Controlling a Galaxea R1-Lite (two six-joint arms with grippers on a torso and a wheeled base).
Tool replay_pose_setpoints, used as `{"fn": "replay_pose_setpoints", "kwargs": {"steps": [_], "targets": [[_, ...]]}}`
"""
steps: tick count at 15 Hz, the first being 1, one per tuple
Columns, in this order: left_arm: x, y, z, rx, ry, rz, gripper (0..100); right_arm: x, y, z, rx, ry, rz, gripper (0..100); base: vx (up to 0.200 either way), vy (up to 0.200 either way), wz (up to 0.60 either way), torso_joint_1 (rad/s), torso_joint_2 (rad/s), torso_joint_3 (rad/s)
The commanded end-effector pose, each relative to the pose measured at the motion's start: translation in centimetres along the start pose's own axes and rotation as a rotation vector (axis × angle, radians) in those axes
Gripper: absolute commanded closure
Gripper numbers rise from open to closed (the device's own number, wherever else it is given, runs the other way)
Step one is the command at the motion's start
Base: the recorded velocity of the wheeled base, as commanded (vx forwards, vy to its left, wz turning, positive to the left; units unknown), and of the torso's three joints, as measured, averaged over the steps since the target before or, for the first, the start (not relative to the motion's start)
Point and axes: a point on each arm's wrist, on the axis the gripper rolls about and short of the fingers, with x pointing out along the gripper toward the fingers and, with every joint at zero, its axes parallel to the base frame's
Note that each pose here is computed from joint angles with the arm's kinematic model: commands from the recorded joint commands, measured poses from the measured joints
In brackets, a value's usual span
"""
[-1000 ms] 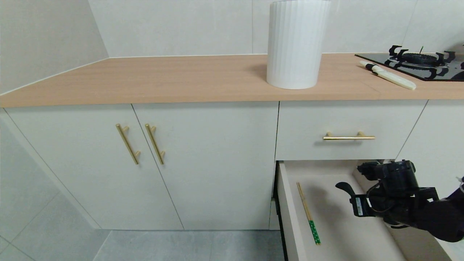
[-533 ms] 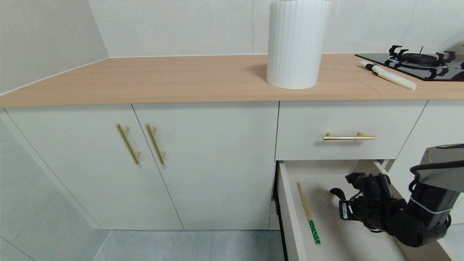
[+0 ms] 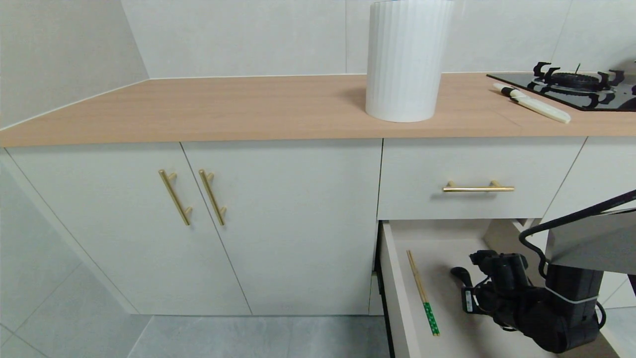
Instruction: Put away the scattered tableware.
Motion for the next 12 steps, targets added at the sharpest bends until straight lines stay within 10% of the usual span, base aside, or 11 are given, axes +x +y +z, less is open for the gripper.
{"fn": "replay_pose_setpoints", "kwargs": {"steps": [1,11,12], "targets": [[0.01,0.00,0.01,0.000,0.000,0.001,0,0.15,-0.07,-0.13,0.000,0.005,-0.003,100,0.000,0.000,0.00,0.000,0.00,0.000],[0.01,0.00,0.01,0.000,0.000,0.001,0,0.36,-0.18,-0.11,-0.002,-0.013,-0.005,100,0.000,0.000,0.00,0.000,0.00,0.000],[0.01,0.00,0.01,0.000,0.000,0.001,0,0.30,-0.17,0.07,-0.001,-0.021,-0.007,0,0.000,0.000,0.00,0.000,0.00,0.000]]}}
